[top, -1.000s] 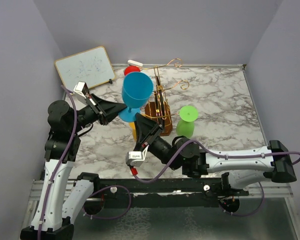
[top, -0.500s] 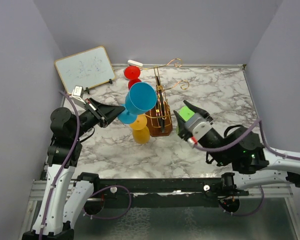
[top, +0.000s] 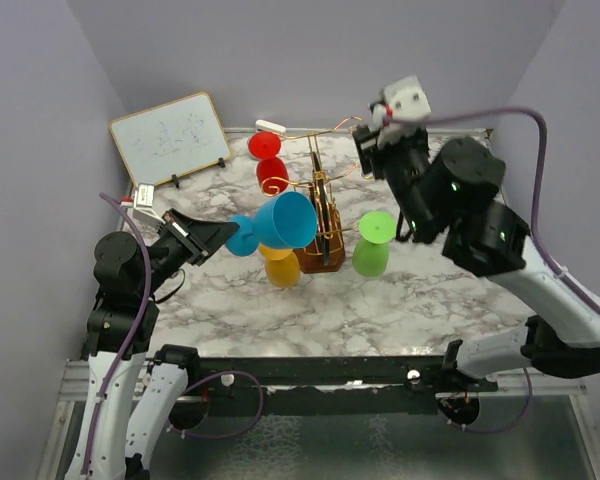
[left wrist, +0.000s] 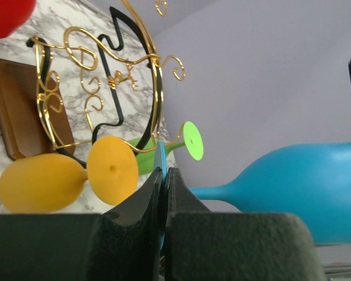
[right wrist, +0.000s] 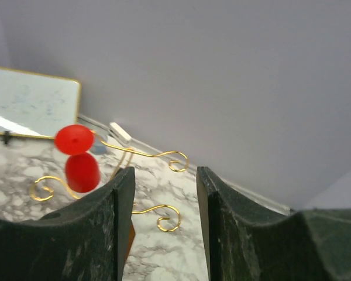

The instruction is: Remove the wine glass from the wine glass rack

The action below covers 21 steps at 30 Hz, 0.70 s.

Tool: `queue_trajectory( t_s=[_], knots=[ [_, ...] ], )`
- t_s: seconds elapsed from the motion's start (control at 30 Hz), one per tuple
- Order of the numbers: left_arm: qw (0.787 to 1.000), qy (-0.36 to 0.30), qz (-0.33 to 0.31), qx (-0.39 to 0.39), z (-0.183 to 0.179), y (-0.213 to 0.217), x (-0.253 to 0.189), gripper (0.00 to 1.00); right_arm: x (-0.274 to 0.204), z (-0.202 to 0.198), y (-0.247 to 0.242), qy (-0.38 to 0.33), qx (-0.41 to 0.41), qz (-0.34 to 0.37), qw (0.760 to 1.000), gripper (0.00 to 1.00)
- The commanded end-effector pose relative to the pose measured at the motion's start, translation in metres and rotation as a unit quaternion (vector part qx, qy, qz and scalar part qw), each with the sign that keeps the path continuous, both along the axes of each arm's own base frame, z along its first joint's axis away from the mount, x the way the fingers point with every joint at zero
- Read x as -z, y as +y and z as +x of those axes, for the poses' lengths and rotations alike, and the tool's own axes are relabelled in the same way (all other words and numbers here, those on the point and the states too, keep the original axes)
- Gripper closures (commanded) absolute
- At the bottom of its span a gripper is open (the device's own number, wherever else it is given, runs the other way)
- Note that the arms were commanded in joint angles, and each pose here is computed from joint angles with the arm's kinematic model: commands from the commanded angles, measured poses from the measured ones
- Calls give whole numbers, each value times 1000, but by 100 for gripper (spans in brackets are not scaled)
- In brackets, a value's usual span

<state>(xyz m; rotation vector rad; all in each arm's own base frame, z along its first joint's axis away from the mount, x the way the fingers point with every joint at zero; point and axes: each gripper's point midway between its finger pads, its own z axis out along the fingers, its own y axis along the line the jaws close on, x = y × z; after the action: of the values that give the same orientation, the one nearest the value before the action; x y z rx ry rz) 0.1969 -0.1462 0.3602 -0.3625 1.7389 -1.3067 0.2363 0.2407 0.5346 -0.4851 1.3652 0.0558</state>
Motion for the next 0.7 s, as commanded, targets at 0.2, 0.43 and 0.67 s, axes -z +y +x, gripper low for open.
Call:
queue_trajectory(
  t_s=[0.2, 0.43, 0.67],
  knots=[
    [997, -7, 65, -46, 1, 17, 3, 100, 53, 109, 21, 249, -152, 83, 953, 61],
    [996, -1, 81, -31, 12, 13, 10, 100, 58, 5, 48, 342, -419, 117, 833, 58],
    [996, 2, 85, -19, 28, 8, 9, 100, 66, -19, 33, 344, -415, 119, 834, 48]
  ],
)
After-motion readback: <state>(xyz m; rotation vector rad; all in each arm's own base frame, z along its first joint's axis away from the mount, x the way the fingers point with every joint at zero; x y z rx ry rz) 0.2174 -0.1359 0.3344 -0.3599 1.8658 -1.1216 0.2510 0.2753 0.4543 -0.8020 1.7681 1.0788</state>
